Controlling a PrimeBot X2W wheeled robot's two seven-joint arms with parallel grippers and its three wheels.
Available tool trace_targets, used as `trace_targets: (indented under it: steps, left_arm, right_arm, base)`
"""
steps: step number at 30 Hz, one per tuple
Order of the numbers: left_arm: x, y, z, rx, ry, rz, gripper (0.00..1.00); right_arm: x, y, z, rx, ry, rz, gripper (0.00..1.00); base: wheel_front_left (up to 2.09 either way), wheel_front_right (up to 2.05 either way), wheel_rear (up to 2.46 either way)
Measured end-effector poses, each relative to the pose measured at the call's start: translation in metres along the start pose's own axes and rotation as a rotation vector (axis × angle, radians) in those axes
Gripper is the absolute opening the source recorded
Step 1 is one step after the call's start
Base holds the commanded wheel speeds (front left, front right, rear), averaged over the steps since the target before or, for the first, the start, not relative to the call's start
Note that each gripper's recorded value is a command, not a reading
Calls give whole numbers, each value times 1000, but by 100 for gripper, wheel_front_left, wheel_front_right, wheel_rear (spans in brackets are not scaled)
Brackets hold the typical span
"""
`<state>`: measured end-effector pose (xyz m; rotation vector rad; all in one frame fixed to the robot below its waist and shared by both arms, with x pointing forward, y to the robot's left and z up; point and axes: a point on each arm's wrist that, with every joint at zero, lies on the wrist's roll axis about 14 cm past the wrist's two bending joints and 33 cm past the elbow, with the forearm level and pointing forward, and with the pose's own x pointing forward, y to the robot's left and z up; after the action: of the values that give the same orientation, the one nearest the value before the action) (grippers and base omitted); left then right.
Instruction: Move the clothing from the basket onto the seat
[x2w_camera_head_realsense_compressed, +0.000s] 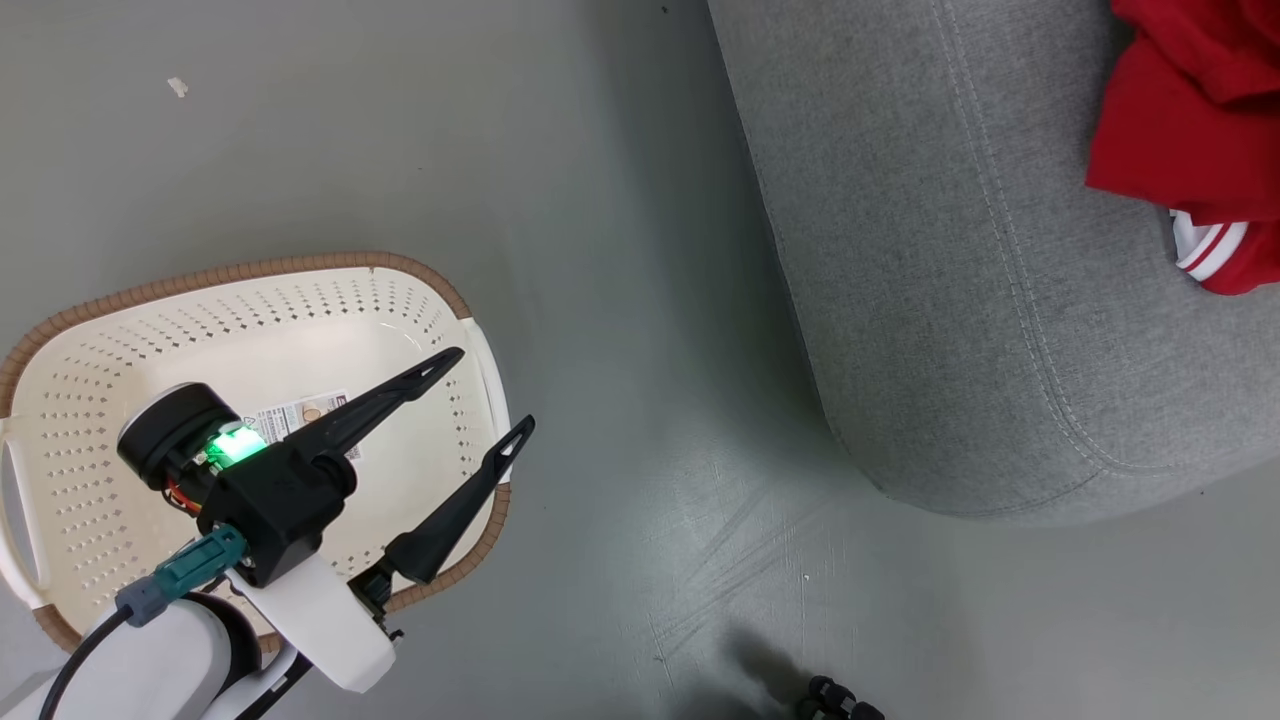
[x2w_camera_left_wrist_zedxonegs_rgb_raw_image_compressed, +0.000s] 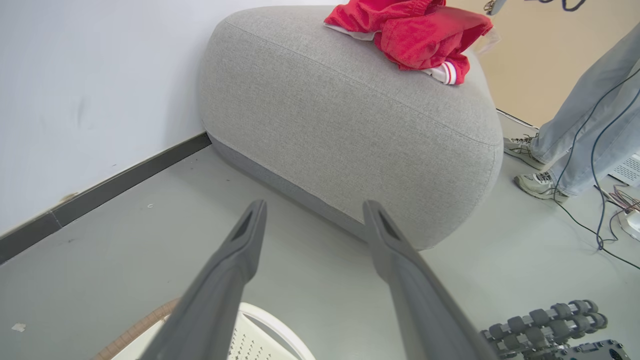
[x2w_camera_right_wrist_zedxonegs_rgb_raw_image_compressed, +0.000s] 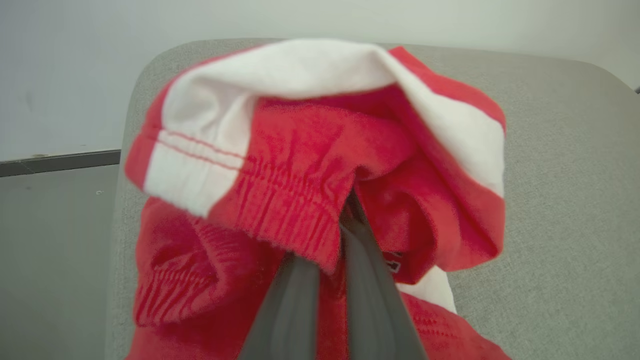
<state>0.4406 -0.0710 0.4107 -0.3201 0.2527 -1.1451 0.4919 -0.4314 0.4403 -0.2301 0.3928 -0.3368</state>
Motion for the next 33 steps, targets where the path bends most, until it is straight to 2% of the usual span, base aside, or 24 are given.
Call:
trace_targets:
  steps: [1,2,6,13,23,28,33]
  left_arm:
    - [0,0,1,1,-7,0,100]
    - [1,-1,3,3,-11,1,100]
    - [2,-4,9,7,-32,-1,100]
    - [2,-7,20,33,-56,4,100]
    - [-2,-4,44,82,-109,48,100]
    - [-4,-5,55,102,-134,71,100]
    - [-12,-7,60,91,-147,111,100]
  right_arm:
    - [-1,-1,-2,3,11,-4,98]
    - [-2,-2,-6,6,30,-6,100]
    - [-8,1,-16,22,73,2,100]
    - [-16,-6,-4,69,23,-11,100]
    - [-44,-17,-9,67,7,-12,100]
    - [-56,-15,5,79,-69,6,100]
    - [-68,-7,37,85,-190,45,100]
  base:
    - [0,0,0]
    - [0,0,0]
    - [0,0,0]
    - [0,0,0]
    - [0,0,0]
    - [0,0,0]
    - [0,0,0]
